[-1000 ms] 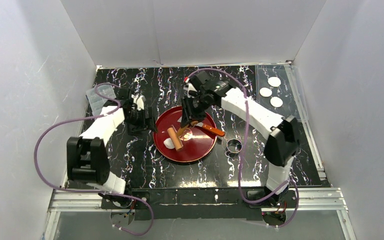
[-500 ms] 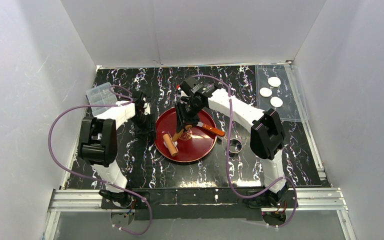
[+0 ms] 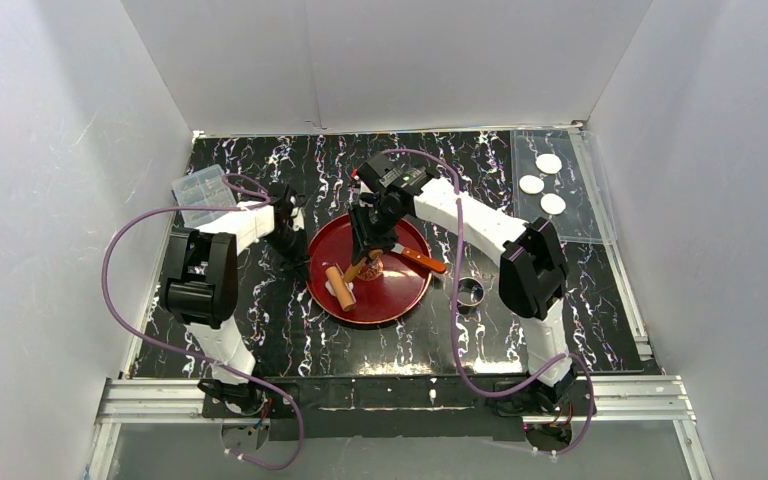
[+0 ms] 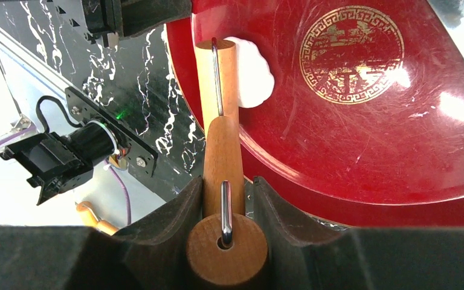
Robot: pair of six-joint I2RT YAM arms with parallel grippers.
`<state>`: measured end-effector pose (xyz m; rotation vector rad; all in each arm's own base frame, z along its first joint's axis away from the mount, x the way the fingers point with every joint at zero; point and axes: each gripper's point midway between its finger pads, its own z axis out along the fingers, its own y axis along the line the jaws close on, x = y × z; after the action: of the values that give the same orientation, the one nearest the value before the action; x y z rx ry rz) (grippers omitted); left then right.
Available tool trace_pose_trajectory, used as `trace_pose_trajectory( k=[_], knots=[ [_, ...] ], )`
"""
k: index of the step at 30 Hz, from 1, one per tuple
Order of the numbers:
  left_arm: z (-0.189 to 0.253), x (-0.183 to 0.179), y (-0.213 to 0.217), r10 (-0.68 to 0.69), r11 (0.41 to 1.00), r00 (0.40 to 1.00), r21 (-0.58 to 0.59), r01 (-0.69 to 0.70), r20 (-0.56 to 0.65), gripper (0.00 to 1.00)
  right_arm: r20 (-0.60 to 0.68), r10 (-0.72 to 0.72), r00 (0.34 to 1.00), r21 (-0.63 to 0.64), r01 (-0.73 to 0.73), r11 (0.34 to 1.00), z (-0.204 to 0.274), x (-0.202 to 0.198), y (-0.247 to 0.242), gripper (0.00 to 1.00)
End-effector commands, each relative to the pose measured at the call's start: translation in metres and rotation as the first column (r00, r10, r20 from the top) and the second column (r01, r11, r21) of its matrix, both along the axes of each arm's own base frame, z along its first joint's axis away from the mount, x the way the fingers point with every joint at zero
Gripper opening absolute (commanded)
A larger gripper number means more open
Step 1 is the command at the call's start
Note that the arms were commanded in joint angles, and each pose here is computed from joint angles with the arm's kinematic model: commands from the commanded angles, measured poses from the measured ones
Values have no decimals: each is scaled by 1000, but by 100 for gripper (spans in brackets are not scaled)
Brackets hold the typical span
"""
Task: Roll out the dumpling wrappers from the dough
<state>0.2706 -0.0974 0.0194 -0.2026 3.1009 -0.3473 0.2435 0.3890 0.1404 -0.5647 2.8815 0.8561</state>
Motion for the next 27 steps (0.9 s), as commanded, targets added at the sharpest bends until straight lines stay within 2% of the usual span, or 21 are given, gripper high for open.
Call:
trace_pose_trajectory(
  k=[1,5,10,16,27],
  knots=[
    [2,-3,14,4,998,1000,63,-4,7,0,68,-57,996,-123,65,990,-22,22,-13,1],
    [3,-4,13,7,998,1000,59,-8,19,0,68,-80,994,-103,87,991,-22,29,-2,1],
    [4,-4,15,6,998,1000,69,-8,28,0,75,-87,993,-159,98,982,-40,32,-7,1],
    [8,-3,18,5,997,998,82,-9,56,0,104,-102,989,-243,125,962,-58,30,-35,1],
    [8,-5,21,-2,995,998,97,-5,67,0,123,-159,980,-302,190,934,-68,45,-79,1]
  ],
)
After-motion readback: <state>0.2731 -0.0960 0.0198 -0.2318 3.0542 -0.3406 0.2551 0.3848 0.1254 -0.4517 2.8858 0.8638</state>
